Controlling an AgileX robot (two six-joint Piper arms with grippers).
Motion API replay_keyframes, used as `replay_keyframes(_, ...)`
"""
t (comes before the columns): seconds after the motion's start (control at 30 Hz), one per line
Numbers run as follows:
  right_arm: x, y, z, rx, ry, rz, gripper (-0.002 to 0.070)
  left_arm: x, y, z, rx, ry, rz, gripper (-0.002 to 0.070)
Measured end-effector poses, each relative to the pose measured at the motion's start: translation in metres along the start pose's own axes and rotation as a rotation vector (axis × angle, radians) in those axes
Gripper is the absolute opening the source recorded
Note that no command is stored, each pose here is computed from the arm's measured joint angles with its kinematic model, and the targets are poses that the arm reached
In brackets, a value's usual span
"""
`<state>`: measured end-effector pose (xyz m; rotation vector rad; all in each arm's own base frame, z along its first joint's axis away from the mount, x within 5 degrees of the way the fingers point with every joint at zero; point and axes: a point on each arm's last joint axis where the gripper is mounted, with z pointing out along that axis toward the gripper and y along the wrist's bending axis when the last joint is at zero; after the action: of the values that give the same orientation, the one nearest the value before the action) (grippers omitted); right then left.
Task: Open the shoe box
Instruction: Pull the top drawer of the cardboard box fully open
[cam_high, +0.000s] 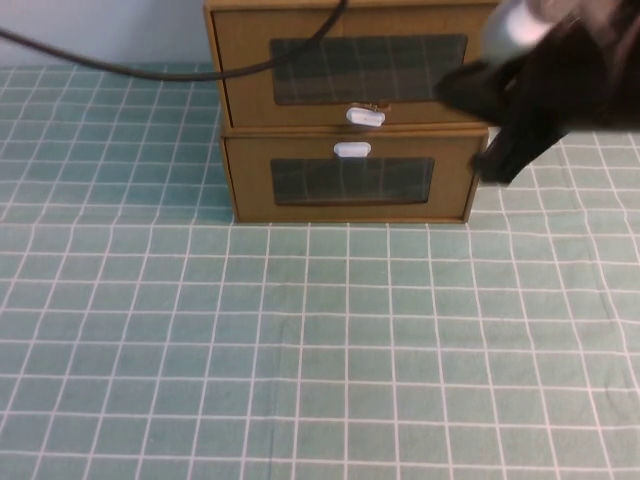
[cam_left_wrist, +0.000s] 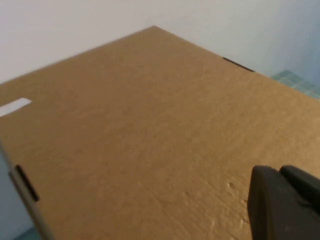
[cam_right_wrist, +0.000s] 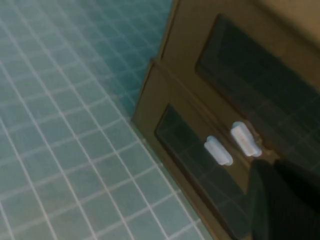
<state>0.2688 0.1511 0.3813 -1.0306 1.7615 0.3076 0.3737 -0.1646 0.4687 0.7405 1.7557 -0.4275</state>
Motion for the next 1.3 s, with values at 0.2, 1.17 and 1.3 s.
replay_keyframes(0.2, 0.002, 0.018, 0.054, -0.032, 0.183, -0.409, -0.0013, 0.02, 0.007, 0.06, 0.167, 0.126, -0.02, -0.0005)
replay_keyframes(1.17, 0.05, 0.092, 0.153, 0.528, 0.362, -0.718, -0.0008, 0.081, 0.08, 0.083, 0.507, 0.092, -0.516, -0.0005)
replay_keyframes(1.3, 0.039, 0.089, 0.168, 0.575, 0.35, -0.699, 0.0043, 0.082, 0.08, 0.084, 0.509, 0.095, -0.517, -0.0005)
